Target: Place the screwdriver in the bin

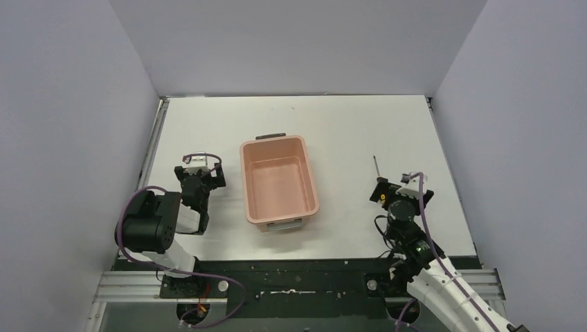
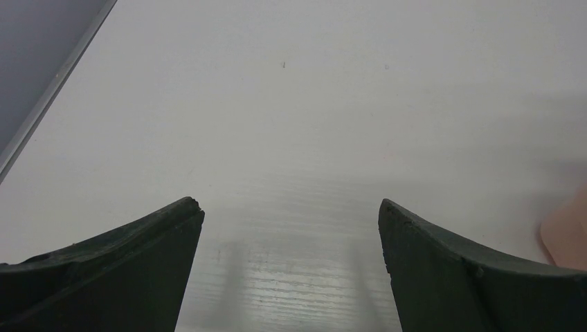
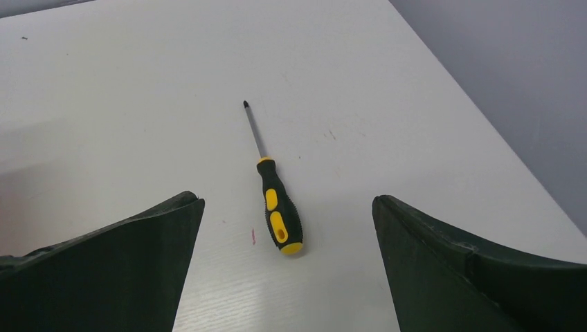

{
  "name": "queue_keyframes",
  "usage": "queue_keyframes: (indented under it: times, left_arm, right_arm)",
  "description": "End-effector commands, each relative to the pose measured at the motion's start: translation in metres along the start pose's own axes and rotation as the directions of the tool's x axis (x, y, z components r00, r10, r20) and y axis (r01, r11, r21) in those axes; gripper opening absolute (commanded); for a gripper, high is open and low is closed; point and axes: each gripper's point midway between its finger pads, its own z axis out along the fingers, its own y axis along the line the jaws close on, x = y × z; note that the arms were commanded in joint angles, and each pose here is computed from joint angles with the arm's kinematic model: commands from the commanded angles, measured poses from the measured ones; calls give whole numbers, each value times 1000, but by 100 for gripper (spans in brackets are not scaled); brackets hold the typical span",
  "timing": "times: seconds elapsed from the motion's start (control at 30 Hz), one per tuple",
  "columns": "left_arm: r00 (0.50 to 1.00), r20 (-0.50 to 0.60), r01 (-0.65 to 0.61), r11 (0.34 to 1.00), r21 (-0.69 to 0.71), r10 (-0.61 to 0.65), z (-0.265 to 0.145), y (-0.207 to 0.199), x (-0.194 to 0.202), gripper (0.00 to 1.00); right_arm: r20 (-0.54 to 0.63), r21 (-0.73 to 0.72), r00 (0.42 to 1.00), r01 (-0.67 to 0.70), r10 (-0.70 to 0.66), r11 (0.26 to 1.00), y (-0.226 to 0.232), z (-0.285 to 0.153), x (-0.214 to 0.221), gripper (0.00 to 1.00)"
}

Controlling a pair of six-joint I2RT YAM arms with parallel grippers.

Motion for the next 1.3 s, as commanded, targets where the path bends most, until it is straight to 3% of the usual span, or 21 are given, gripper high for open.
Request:
queue_keyframes:
  times: [0.0, 0.1, 0.17, 0.23, 0.33, 0.47, 0.73, 0.83, 0.97, 1.07, 1.17, 1.27]
  left_arm:
    - [999, 34, 1, 1000, 7, -1, 2, -1, -10, 97]
    - [999, 36, 1, 1000, 8, -1, 2, -1, -11, 97]
    - [999, 34, 1, 1000, 8, -1, 2, -1, -10, 97]
    - [999, 35, 1, 1000, 7, -1, 2, -1, -10, 97]
    - [999, 36, 1, 1000, 7, -2, 2, -1, -11, 97]
    - [999, 35, 0, 1000, 7, 0, 2, -1, -10, 97]
    - [999, 36, 1, 1000, 8, -1, 2, -1, -11, 97]
    - [999, 33, 0, 1000, 8, 0, 2, -1, -10, 97]
    - [999, 34, 0, 1000, 7, 0, 2, -1, -10, 97]
    - [999, 34, 0, 1000, 8, 0, 2, -1, -10, 97]
    - [999, 35, 1, 1000, 8, -1, 2, -1, -10, 97]
    - [999, 34, 0, 1000, 7, 0, 2, -1, -10, 97]
  right_arm:
    - [97, 98, 995, -31, 21, 995, 2, 11, -93, 100]
    - [-44, 100, 997, 60, -56, 993, 8, 40, -118, 100]
    - [-198, -13, 979, 54, -56, 998, 13, 70, -118, 100]
    - [-374, -99, 925, 35, -70, 994, 15, 98, -97, 100]
    - [-542, -184, 826, 64, -155, 981, 24, 118, -66, 100]
    - [-663, -216, 721, 74, -202, 973, 27, 133, -15, 97]
    - [-797, -218, 566, 60, -213, 974, 20, 126, 74, 81]
    - [-820, -218, 531, 55, -214, 974, 17, 116, 93, 71]
    - [-844, -205, 489, 84, -220, 975, 7, 108, 112, 44]
    - [-851, -206, 473, 100, -228, 974, 4, 109, 116, 29]
    - [-839, -194, 488, 144, -240, 970, 0, 116, 97, 0]
    - [-807, -190, 536, 159, -246, 969, 5, 122, 48, 0]
